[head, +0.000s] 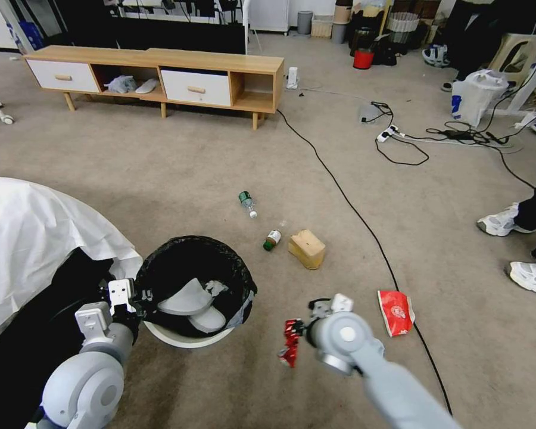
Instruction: Pick up the trash bin and place the garbage on the floor into it.
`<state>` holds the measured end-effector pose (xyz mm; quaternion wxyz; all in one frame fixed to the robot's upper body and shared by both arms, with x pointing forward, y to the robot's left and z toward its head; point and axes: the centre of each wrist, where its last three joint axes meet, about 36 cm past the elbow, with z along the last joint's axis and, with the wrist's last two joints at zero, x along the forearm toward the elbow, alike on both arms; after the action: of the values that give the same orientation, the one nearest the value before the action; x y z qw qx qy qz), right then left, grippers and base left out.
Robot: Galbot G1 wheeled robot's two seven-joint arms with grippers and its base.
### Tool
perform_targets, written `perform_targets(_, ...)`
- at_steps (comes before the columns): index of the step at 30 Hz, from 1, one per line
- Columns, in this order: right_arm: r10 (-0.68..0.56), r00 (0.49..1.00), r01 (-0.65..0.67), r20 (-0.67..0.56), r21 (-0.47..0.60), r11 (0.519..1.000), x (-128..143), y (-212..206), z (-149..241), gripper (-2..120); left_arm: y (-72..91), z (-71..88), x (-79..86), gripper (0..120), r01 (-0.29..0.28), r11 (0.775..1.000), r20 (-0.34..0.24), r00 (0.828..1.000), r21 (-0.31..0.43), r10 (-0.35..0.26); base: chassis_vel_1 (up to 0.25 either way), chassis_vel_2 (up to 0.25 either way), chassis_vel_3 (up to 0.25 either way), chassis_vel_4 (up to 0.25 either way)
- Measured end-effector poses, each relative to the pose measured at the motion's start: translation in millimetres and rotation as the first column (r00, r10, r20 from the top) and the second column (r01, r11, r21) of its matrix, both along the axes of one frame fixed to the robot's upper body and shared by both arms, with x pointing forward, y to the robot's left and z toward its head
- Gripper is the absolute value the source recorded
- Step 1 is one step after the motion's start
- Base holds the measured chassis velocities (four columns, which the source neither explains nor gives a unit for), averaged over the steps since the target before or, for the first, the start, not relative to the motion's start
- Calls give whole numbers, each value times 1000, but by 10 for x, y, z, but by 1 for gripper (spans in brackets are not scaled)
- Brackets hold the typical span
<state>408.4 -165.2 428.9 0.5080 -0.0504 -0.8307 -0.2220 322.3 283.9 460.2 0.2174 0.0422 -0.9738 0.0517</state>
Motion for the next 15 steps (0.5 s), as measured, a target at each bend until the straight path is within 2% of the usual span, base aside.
perform_targets(2,1,999,0,32,-29,1000,-30,-179,90,0,-33,-49,21,1,11,1000,-12,1000,-3,-11,0,0,0,0)
perform_targets(10,22,993,-14,116,-67,998,-148,-357,297,0,-97,-148,75,1,33,999,-36,999,-5,-33,0,0,0,0)
perform_targets(15,58,975,-40,215,-85,996,-284,-501,600,0,-114,-206,118,1,55,998,-52,997,-7,-55,0,0,0,0)
